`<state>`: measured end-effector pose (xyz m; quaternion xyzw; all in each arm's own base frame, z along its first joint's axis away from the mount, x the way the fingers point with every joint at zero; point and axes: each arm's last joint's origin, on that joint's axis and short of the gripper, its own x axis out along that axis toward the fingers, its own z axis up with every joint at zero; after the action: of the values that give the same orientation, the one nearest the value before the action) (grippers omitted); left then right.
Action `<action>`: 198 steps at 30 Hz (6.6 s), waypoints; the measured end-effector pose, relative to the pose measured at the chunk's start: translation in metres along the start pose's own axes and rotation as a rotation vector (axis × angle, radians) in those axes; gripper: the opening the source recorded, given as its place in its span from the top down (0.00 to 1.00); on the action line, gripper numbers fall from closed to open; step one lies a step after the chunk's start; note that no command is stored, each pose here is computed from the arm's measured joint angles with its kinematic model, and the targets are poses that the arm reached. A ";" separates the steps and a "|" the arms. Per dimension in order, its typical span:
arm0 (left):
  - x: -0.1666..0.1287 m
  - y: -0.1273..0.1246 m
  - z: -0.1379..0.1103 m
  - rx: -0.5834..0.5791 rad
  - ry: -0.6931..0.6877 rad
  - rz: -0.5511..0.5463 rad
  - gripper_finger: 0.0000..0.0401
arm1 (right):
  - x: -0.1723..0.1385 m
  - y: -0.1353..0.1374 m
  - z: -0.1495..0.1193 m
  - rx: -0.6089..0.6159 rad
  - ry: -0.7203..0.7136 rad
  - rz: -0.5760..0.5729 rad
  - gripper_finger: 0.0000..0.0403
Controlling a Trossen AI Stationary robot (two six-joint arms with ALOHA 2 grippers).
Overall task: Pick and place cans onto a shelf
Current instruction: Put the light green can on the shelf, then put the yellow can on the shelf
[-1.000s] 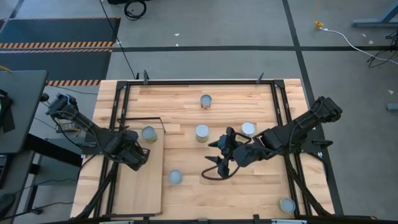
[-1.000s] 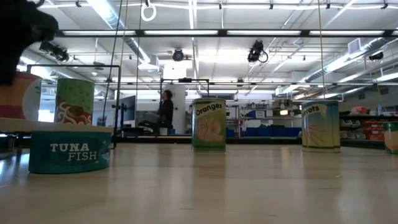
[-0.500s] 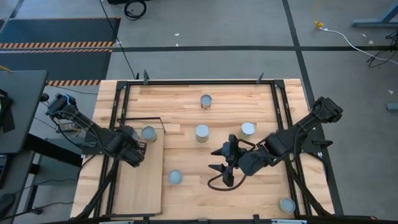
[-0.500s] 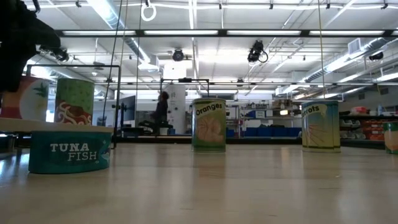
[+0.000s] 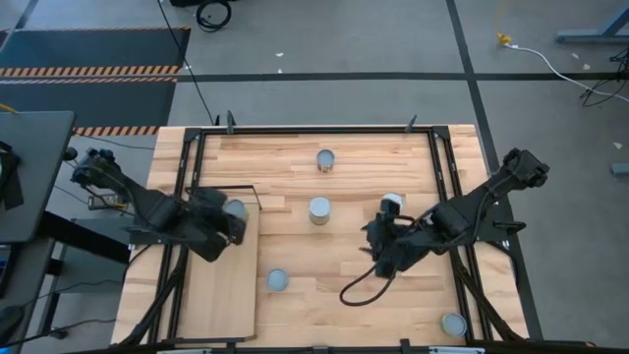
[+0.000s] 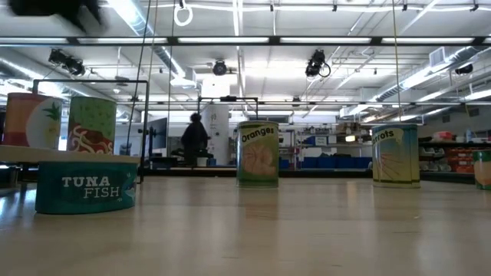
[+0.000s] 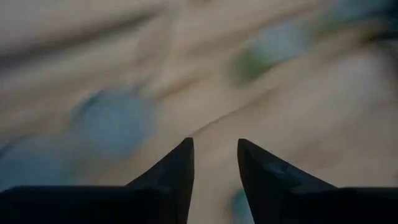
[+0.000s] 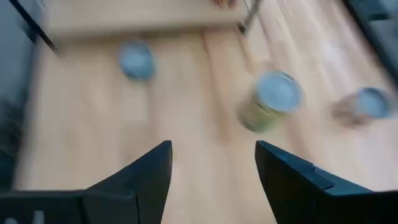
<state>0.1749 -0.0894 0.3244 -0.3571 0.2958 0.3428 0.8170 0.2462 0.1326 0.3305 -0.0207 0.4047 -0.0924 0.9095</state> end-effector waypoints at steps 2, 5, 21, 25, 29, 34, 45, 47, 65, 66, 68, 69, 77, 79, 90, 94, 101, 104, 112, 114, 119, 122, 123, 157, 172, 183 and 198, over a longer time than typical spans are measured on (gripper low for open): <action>-0.005 -0.023 0.011 0.132 -0.150 -0.164 0.68 | -0.001 -0.009 -0.003 -0.098 0.046 -0.033 0.44; -0.005 -0.054 0.028 0.263 -0.339 -0.314 0.68 | -0.004 -0.021 -0.002 -0.177 0.061 -0.055 0.45; 0.105 -0.077 0.075 0.488 -0.302 -0.234 0.22 | -0.038 -0.090 0.003 -0.033 -0.058 -0.140 0.24; 0.132 -0.080 0.063 0.641 -0.239 -0.177 0.13 | -0.030 -0.103 0.002 0.009 -0.033 -0.188 0.16; 0.156 -0.075 0.060 0.672 -0.119 -0.180 0.12 | -0.022 -0.116 0.005 0.067 -0.009 -0.221 0.10; 0.193 -0.059 0.074 0.600 -0.057 -0.095 0.12 | -0.016 -0.129 0.006 0.086 0.023 -0.234 0.06; 0.247 -0.039 0.078 0.402 0.145 -0.124 0.34 | -0.013 -0.144 0.007 0.221 0.024 -0.279 0.07; 0.245 -0.041 0.074 0.386 0.149 -0.114 0.41 | -0.012 -0.146 0.007 0.236 0.023 -0.288 0.07; 0.241 -0.032 0.080 0.207 0.135 -0.011 0.98 | -0.011 -0.160 0.007 0.170 0.045 -0.323 0.07; 0.238 -0.032 0.081 0.192 0.135 -0.015 0.98 | -0.011 -0.161 0.007 0.170 0.045 -0.321 0.07; 0.227 -0.032 0.082 0.180 0.140 -0.027 0.99 | -0.010 -0.160 0.007 0.172 0.048 -0.293 0.07; 0.218 -0.036 0.084 0.177 0.131 -0.049 0.99 | -0.010 -0.159 0.007 0.173 0.050 -0.275 0.07; 0.130 -0.073 0.076 0.404 0.149 -0.390 1.00 | -0.009 -0.154 0.007 0.113 0.072 -0.100 0.07; 0.111 -0.073 0.069 0.466 0.179 -0.426 1.00 | -0.009 -0.154 0.007 0.102 0.068 -0.098 0.07; 0.033 -0.021 0.034 0.690 0.427 -0.200 1.00 | 0.007 -0.120 0.028 0.084 -0.068 0.027 0.07; 0.003 0.001 0.023 0.765 0.487 -0.136 1.00 | 0.036 -0.089 0.046 0.118 -0.125 0.056 0.07; -0.034 0.030 0.005 0.855 0.479 -0.151 1.00 | 0.078 -0.042 0.083 0.159 -0.143 0.031 0.07; -0.040 0.049 -0.006 0.861 0.479 -0.177 1.00 | 0.090 -0.029 0.098 0.186 -0.151 0.025 0.07; -0.044 0.091 -0.018 0.812 0.403 -0.229 1.00 | 0.103 -0.002 0.120 0.237 -0.177 0.040 0.07; -0.041 0.095 -0.020 0.755 0.393 -0.229 1.00 | 0.104 0.000 0.121 0.277 -0.181 0.038 0.07; -0.022 0.110 -0.034 0.679 0.447 -0.162 1.00 | 0.103 -0.001 0.119 0.332 -0.188 -0.020 0.07; -0.015 0.113 -0.040 0.669 0.445 -0.139 1.00 | 0.102 0.000 0.119 0.332 -0.197 -0.029 0.07; -0.015 0.112 -0.040 0.669 0.433 -0.149 1.00 | 0.102 0.000 0.119 0.333 -0.197 -0.028 0.07; -0.070 0.082 0.006 0.584 0.312 -0.456 0.64 | 0.063 -0.050 0.065 0.529 0.276 -0.396 0.10; -0.056 -0.005 0.070 0.368 -0.494 -0.547 0.65 | 0.103 -0.094 -0.023 0.498 0.702 -0.572 0.24; 0.008 -0.046 0.137 0.377 -0.736 -0.692 0.65 | 0.121 -0.103 -0.055 0.561 0.773 -0.455 0.38; -0.022 -0.017 0.150 0.326 -0.753 -0.720 0.65 | 0.122 -0.087 -0.053 0.446 0.732 -0.352 0.63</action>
<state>0.2108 0.0120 0.4320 -0.1569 -0.1088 0.0953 0.9770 0.2739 0.0267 0.2152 0.1412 0.6597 -0.3316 0.6595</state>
